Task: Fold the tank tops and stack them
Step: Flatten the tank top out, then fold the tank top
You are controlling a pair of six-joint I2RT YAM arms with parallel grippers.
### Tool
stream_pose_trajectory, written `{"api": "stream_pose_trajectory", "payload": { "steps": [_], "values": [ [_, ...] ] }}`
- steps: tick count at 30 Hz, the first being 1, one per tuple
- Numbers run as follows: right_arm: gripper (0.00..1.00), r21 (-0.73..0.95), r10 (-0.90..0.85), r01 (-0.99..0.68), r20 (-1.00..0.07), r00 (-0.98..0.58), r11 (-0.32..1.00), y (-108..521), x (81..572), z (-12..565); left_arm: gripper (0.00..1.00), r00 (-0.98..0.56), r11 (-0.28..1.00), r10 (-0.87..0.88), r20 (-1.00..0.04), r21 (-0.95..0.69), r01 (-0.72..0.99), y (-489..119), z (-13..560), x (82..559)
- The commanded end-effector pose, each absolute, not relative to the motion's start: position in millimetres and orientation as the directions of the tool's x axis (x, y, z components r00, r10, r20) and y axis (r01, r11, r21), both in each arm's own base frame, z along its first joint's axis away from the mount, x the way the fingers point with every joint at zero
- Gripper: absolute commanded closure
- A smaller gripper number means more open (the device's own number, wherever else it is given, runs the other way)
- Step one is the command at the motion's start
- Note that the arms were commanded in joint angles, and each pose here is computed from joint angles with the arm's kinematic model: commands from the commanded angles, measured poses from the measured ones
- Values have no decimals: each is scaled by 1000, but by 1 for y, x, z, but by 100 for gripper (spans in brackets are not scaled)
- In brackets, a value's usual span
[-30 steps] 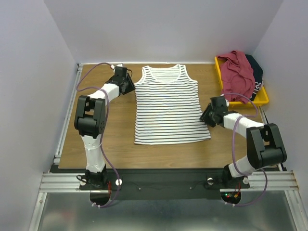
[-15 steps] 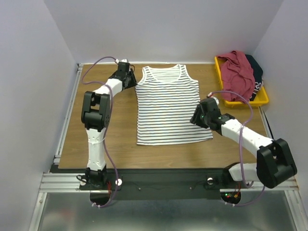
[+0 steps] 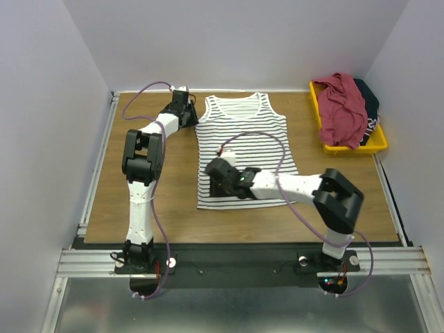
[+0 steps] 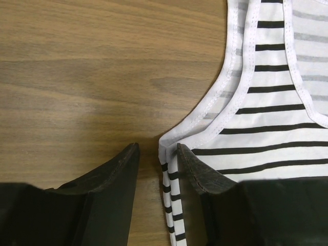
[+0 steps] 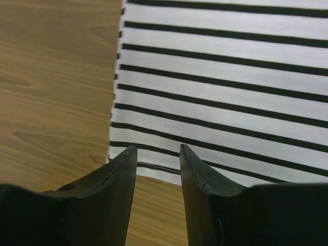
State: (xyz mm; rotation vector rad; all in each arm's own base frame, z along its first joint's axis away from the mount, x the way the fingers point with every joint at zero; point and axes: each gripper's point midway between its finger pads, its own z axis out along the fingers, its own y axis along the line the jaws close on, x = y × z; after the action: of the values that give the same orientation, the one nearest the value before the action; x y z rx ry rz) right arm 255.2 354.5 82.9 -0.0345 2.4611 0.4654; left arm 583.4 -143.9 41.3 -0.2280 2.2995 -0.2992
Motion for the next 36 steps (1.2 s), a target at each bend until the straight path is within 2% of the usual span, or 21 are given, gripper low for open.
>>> {"api": "stream_pose_trajectory", "payload": {
  "steps": [1,9,14,24,36],
  "values": [
    [55,326,72,-174,-623,-779,929,404,251,90,55,-647,957,-245,-722,-287,-43,-144,56,591],
    [55,224,-41,-217,-600,-799,950,438,236,41,67,-650,957,-251,-717,-286,-54,-143,52,586],
    [55,180,-67,-219,-606,-793,959,439,232,35,74,-647,957,-253,-719,-284,-59,-141,53,585],
    [55,78,-131,-232,-637,-760,970,432,220,45,99,-650,953,-270,-711,-292,-76,-141,50,584],
    [55,3,-207,-275,-650,-731,961,447,212,42,100,-654,951,-280,-703,-297,-89,-141,43,583]
  ]
}}
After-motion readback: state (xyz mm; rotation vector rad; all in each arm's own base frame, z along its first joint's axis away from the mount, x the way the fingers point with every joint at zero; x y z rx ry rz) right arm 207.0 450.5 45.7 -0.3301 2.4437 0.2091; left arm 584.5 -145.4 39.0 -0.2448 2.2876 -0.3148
